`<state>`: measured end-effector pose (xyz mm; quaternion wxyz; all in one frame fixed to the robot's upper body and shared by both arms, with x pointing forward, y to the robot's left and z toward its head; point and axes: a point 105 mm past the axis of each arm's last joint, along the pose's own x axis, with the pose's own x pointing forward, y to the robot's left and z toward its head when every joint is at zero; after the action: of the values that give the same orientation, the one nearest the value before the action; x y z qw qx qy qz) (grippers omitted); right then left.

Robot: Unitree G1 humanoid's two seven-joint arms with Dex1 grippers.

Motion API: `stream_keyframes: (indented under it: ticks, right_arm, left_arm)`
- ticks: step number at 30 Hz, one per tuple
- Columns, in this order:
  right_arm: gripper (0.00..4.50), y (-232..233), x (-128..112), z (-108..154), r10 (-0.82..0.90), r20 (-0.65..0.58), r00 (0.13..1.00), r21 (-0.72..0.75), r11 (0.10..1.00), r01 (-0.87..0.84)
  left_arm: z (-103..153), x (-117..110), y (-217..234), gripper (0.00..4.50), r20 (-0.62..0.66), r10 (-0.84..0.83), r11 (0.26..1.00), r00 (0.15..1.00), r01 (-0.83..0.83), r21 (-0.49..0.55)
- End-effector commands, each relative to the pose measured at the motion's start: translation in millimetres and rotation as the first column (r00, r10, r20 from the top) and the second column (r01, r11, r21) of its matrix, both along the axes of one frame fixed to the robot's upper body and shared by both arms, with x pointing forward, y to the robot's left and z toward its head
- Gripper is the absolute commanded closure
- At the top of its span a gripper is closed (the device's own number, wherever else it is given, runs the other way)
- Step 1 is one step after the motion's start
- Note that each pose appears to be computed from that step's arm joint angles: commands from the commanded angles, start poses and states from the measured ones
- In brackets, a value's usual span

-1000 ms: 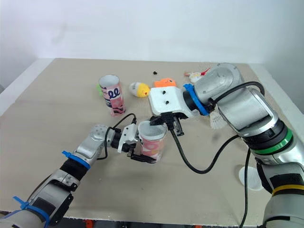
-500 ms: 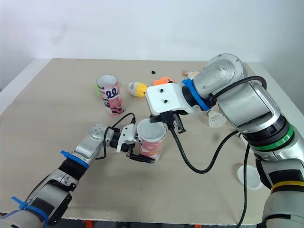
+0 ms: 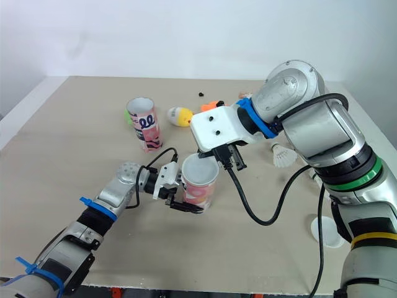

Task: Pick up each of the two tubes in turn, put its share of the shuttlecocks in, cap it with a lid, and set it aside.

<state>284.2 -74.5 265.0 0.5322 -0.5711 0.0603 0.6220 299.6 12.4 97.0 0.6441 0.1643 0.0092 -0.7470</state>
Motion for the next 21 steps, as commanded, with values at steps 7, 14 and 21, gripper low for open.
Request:
stream_keyframes:
  ticks: [7, 14, 21]
  right_arm:
    - [4.43, -3.7, 4.4, -6.0, 0.019, 0.069, 0.997, -0.103, 0.995, -0.011]
    - [4.43, -3.0, 8.5, -10.9, 0.043, 0.105, 0.994, -0.148, 0.989, -0.027]
    - [4.43, 1.9, 1.8, -20.5, 0.090, 0.057, 0.994, -0.175, 0.981, -0.079]
  left_arm:
    - [-25.0, -0.1, 8.9, 1.25, -0.058, 0.046, 0.996, 0.997, -0.041, 0.079]
    - [-25.5, -0.1, 9.0, 1.25, -0.060, 0.052, 0.996, 0.997, -0.047, 0.078]
    - [-25.3, 0.5, 8.4, 1.25, -0.058, 0.055, 0.996, 0.997, -0.050, 0.075]
